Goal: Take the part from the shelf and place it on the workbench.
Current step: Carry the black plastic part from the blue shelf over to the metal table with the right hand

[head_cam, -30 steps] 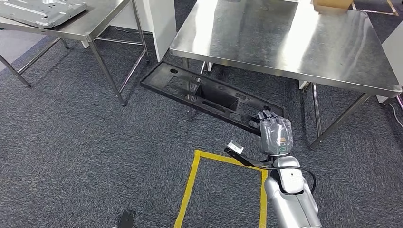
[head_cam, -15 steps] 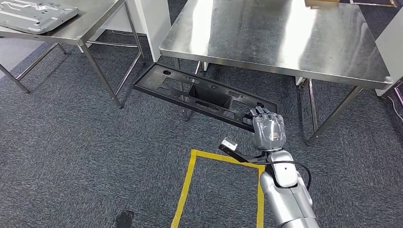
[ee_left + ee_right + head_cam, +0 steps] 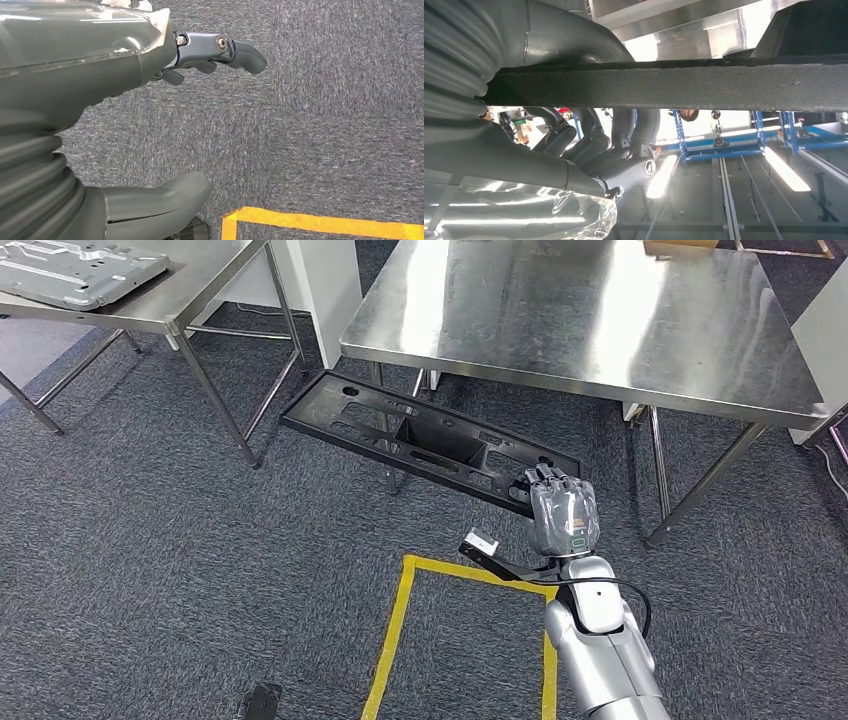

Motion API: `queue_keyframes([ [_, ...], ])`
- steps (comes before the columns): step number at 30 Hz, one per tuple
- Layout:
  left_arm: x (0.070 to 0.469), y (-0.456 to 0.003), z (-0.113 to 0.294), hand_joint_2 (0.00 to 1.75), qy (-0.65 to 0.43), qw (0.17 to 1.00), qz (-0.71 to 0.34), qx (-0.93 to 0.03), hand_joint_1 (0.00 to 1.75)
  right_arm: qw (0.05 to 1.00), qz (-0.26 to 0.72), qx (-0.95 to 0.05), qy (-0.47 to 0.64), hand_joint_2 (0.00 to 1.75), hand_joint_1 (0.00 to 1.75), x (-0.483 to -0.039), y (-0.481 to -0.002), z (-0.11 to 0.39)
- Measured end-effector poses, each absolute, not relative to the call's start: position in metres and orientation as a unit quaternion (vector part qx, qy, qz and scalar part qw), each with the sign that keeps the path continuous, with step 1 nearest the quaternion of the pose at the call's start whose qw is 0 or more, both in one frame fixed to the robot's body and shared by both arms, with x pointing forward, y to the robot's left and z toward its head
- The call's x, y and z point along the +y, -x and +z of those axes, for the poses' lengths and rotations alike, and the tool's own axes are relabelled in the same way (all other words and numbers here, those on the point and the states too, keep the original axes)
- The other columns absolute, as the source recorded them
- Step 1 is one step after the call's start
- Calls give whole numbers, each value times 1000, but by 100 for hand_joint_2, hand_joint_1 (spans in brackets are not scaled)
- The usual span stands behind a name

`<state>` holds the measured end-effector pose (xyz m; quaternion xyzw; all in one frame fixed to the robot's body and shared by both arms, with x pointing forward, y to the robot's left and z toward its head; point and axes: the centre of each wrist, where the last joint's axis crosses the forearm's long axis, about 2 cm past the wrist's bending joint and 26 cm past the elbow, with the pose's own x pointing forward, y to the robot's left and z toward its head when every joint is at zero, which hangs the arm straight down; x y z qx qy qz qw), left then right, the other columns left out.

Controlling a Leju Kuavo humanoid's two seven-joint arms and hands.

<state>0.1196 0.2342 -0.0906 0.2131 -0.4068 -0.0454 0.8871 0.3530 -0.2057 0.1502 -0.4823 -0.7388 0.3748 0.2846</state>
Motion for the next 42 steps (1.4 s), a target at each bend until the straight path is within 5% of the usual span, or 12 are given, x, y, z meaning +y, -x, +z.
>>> queue_keyframes([
  [42,239,-123,-90,175,-223,887,-35,-402,0,286,375,-742,476,175,175,-201,-353,147],
])
